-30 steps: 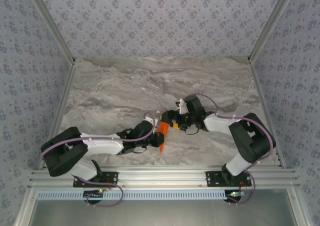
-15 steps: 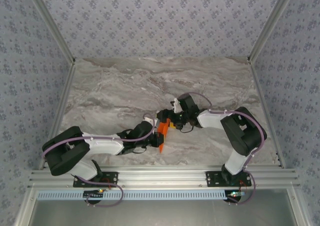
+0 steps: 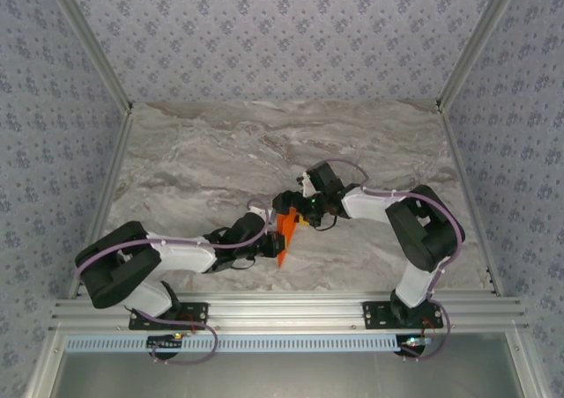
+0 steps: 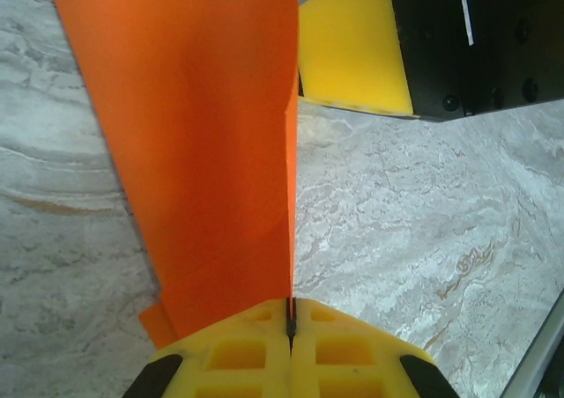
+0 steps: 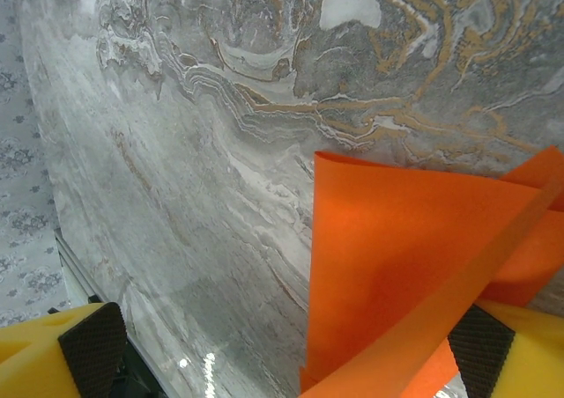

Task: Fold a paper plane with a square sheet of paper (fold left side to right side)
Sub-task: Perform the fifth fold on the wing at the bottom-center of the table.

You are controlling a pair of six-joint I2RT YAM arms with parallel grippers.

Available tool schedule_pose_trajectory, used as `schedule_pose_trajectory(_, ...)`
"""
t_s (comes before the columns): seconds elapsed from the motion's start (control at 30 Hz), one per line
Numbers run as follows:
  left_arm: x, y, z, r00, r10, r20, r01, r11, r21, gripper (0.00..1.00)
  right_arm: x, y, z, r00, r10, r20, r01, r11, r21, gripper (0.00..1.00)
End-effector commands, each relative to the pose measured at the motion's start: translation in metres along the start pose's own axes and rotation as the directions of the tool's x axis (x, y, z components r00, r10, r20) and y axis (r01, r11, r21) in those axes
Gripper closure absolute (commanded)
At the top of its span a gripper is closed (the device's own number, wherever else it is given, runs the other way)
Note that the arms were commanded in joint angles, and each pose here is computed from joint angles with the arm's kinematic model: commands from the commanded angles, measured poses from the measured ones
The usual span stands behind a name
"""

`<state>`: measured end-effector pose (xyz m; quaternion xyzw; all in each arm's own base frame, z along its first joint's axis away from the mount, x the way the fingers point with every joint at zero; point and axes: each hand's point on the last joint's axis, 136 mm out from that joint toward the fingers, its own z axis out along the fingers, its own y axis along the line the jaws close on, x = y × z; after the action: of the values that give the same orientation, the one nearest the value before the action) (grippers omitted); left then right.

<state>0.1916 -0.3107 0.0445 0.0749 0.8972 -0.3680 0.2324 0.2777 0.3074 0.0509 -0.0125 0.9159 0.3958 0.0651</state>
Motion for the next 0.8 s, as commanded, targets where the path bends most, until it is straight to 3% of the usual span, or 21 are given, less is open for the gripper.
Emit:
schedule_pose_trajectory(0.0, 0.009, 0.003, 0.005, 0.999, -0.004, -0.038, 0.004, 1.0, 0.012, 0.98, 0.019, -0.03, 0.013, 0.998, 0.03, -0.061, -0.023, 0.994, 0.108, 0.0)
schedule_pose_trajectory(0.5, 0.013, 0.0, 0.008, 0.997, 0.003, -0.082, 0.005, 0.995, 0.096, 0.98, 0.024, -0.039, 0.015, 0.996, 0.034, -0.088, -0.019, 0.987, 0.162, 0.0)
schedule_pose_trajectory(0.77, 0.013, 0.008, 0.007, 0.996, 0.002, -0.094, 0.005, 0.997, 0.077, 0.97, 0.028, -0.052, 0.015, 0.992, 0.056, -0.111, -0.029, 0.971, 0.237, 0.0)
